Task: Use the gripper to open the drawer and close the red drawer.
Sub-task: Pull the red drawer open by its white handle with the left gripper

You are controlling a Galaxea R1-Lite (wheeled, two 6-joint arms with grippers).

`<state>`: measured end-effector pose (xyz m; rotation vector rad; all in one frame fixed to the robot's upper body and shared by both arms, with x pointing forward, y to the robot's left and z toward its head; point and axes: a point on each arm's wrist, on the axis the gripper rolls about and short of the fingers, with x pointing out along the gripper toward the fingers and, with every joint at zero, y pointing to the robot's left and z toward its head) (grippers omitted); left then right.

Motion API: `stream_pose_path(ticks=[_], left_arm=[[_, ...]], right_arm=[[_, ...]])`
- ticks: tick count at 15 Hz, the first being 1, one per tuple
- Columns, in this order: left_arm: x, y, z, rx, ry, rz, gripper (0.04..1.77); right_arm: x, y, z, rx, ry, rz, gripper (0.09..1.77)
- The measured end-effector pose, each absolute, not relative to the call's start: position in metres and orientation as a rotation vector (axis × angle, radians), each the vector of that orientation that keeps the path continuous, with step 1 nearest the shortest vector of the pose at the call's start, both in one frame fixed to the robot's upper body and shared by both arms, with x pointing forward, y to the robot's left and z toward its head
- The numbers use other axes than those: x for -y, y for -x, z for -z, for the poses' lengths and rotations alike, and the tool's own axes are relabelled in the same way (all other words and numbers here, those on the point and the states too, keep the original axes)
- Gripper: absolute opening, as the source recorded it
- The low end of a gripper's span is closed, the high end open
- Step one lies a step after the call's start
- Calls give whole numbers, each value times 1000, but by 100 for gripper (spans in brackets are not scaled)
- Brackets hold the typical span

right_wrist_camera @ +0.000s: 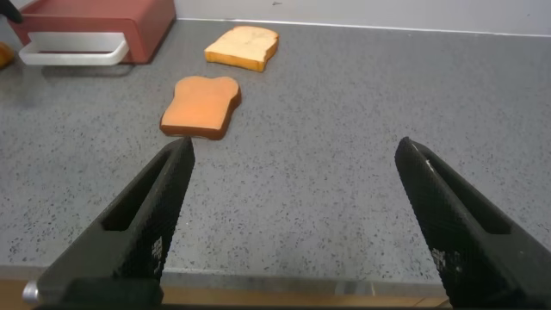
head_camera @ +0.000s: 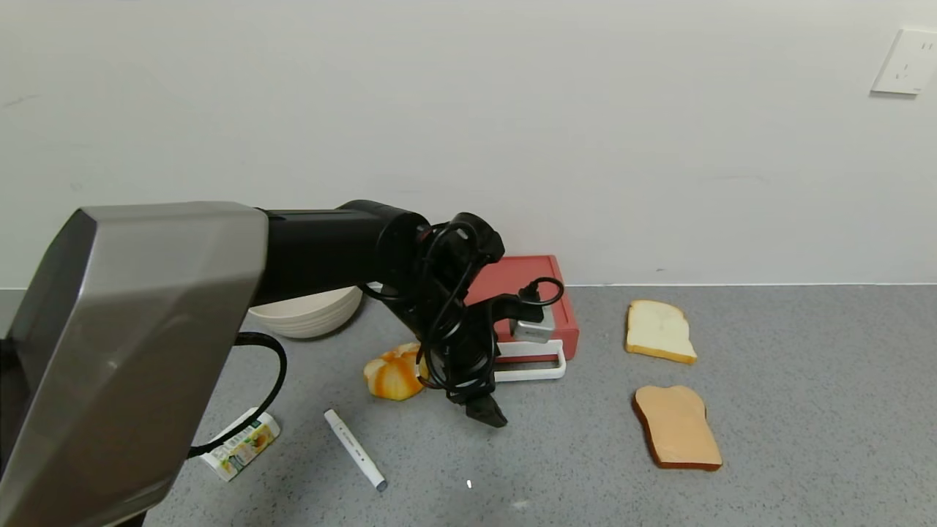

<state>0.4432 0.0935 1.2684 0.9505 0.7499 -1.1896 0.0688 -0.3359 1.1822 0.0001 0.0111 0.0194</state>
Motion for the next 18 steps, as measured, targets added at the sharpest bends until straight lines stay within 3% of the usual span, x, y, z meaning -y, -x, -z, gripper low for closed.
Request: stream_pose_path(ticks=[18], left_arm=[[-88,-466,-1227,-793,-928,1179,173]], right_arm=[[336,-69,-1182,-11,0,-19,171]])
